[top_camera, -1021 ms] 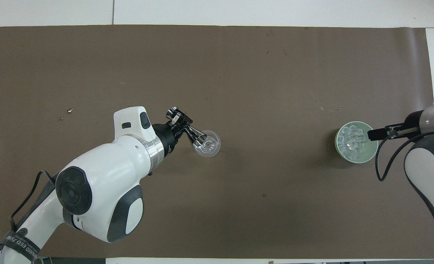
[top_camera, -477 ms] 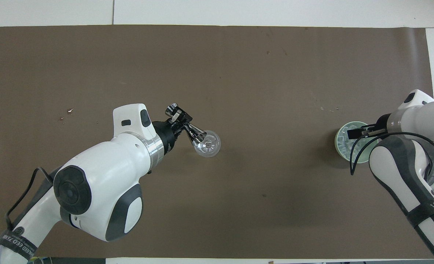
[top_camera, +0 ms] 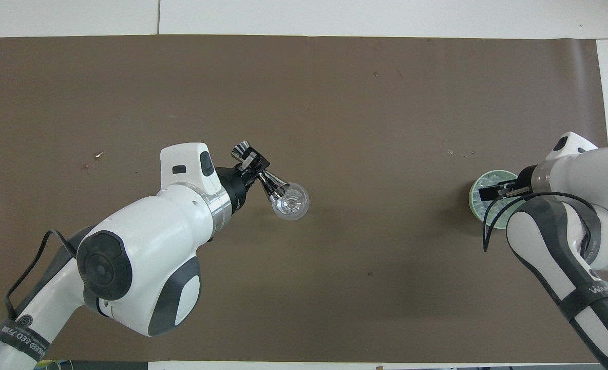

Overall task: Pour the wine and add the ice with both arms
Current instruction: 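Keep the jigger tilted while the right gripper reaches the ice bowl, then hold the jigger over the cup while the right gripper grips the bowl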

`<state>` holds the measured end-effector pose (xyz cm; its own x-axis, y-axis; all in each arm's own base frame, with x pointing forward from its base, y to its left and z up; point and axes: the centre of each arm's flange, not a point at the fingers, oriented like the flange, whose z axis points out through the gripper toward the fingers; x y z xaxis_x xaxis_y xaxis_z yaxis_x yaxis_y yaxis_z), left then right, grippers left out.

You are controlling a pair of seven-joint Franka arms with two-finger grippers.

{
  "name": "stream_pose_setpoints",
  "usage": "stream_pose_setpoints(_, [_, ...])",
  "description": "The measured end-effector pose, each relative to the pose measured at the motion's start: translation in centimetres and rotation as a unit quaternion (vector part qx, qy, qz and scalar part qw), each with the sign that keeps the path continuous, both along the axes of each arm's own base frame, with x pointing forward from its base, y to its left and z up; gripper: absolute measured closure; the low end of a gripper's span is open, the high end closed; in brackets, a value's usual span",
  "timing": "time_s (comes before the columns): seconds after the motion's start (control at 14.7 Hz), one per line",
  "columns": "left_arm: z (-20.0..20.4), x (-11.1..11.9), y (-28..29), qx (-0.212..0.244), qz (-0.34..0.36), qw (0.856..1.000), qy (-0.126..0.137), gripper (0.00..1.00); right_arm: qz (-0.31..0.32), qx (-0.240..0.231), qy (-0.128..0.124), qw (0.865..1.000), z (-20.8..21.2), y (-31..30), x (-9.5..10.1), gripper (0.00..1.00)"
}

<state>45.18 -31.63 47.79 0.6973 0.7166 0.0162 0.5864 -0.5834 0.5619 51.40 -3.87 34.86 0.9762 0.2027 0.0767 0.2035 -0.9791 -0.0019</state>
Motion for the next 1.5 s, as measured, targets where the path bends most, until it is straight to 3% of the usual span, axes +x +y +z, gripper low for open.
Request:
stream_pose_setpoints(0.61, [0.8,0.5,-0.6,0.012,-0.014,1.000,-0.017,0.78,0.009,-0.002,0.003,1.000,-2.5,0.1,-1.1,0.00])
stream_pose_setpoints(1.16, [0.7,0.2,-1.1,0.069,-0.056,0.995,-0.051,0.78,0.003,0.006,0.005,1.000,-2.7,-0.3,-1.3,0.00])
stream_pose_setpoints(1.5, [1.0,0.1,-1.4,0.078,-0.061,0.993,-0.060,0.78,-0.004,0.019,0.005,1.000,-2.9,-0.4,-1.4,0.00])
